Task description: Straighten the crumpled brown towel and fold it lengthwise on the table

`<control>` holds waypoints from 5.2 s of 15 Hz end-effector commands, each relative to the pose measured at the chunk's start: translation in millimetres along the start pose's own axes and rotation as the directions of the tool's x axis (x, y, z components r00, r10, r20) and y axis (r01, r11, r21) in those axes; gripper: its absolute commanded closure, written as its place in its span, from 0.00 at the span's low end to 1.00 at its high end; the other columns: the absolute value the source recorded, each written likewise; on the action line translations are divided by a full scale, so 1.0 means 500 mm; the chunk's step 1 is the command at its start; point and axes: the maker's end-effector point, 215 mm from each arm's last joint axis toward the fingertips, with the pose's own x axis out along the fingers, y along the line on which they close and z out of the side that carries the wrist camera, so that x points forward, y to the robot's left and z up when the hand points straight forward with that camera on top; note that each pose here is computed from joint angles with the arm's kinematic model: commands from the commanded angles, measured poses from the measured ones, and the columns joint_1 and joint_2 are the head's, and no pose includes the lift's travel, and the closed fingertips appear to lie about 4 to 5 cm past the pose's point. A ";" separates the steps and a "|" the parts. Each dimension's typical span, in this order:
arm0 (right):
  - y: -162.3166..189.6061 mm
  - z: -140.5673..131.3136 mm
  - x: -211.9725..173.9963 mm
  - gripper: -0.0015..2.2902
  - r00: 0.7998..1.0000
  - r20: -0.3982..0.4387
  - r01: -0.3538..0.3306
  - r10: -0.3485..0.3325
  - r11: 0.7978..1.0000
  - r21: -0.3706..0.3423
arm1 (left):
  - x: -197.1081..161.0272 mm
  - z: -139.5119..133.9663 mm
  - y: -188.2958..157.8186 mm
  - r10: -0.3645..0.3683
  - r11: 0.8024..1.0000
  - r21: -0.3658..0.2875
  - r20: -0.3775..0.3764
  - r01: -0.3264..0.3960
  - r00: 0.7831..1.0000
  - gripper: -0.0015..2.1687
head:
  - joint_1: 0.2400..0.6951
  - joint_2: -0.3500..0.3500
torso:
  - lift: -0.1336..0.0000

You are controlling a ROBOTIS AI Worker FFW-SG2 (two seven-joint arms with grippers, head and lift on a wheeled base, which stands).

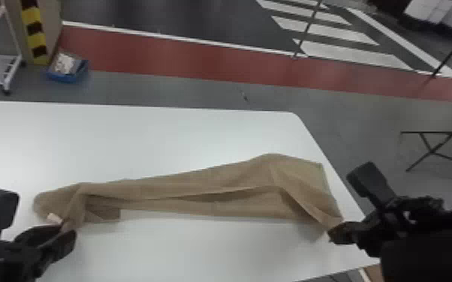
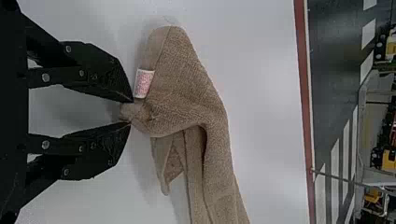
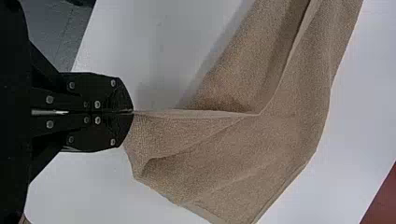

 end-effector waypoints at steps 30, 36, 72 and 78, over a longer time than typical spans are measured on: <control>0.050 0.028 -0.029 0.50 1.000 0.017 -0.014 0.016 0.997 -0.080 | -0.125 0.014 0.139 -0.064 0.992 0.108 0.052 0.058 0.997 0.23 | 1.00 0.14 | 0.07; 0.047 0.010 -0.030 0.50 1.000 0.003 -0.010 0.010 0.997 -0.072 | -0.121 -0.024 0.139 -0.124 0.989 0.082 -0.011 0.124 0.992 0.24 | 1.00 0.09 | 0.07; -0.079 0.093 -0.072 0.53 0.980 0.138 0.139 -0.146 0.989 0.060 | -0.233 0.135 0.271 -0.085 0.996 -0.025 0.120 0.088 0.989 0.63 | 1.00 0.17 | 0.07; -0.147 0.263 -0.035 0.53 0.951 0.256 0.132 -0.174 0.976 0.175 | -0.166 0.320 0.280 -0.065 0.994 -0.073 0.213 0.082 0.975 0.63 | 1.00 0.20 | 0.07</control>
